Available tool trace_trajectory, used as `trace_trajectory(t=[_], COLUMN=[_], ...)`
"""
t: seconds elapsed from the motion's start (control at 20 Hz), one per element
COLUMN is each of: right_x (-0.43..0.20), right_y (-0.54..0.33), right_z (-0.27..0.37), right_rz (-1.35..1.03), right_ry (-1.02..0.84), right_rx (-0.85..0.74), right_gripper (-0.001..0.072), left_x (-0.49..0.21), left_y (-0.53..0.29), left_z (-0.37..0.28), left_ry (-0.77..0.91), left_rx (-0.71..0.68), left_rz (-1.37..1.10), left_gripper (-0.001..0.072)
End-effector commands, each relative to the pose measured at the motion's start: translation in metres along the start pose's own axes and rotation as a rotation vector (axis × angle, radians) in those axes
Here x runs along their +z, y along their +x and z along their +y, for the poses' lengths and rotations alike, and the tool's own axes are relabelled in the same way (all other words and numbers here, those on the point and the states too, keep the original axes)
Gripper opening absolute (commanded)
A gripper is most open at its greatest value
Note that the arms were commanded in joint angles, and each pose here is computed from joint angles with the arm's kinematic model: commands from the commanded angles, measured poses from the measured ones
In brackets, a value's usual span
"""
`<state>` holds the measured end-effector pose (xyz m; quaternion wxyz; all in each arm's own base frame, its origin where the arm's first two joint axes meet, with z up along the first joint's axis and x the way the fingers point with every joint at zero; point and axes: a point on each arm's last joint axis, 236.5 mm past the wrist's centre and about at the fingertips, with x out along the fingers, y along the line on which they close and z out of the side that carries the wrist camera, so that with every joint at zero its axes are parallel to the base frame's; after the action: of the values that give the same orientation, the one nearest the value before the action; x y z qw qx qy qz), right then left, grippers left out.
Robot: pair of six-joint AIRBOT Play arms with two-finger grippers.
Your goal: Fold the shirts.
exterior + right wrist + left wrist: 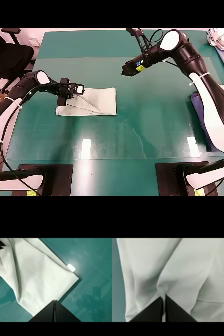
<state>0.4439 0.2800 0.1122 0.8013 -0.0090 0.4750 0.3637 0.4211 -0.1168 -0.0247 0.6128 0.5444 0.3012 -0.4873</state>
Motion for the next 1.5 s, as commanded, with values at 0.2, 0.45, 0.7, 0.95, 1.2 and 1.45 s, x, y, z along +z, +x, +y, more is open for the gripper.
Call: trace_trajectory(t=[0.2, 0.45, 0.7, 0.95, 1.2, 1.45], right_x=[-0.002, -0.002, -0.003, -0.008, -0.032, -0.030], right_y=[0.002, 0.002, 0.004, 0.006, -0.010, -0.037], right_z=[0.000, 0.000, 0.013, 0.020, -0.008, -0.035], right_rz=[0.004, 0.004, 0.013, 0.031, 0.126, 0.092], right_ry=[0.002, 0.003, -0.002, -0.009, 0.087, 0.233], right_rx=[0.001, 0.002, 0.032, 0.046, 0.036, 0.123], right_gripper=[0.0013, 0.0013, 0.0014, 0.0014, 0.0014, 0.0014], left_x=[0.013, 0.014, 0.005, -0.003, -0.006, 0.020], left_y=[-0.039, -0.067, -0.039, -0.022, -0.038, -0.095], left_z=[-0.004, -0.086, -0.099, -0.102, -0.070, -0.059], left_ry=[0.016, -0.106, -0.190, -0.287, -0.552, -0.735], left_rx=[-0.020, -0.362, -0.342, -0.301, -0.208, -0.255], left_rz=[-0.018, 0.008, 0.030, 0.059, 0.110, 0.092], left_gripper=[0.0024, 0.0024, 0.0025, 0.0575, 0.0712, 0.0534])
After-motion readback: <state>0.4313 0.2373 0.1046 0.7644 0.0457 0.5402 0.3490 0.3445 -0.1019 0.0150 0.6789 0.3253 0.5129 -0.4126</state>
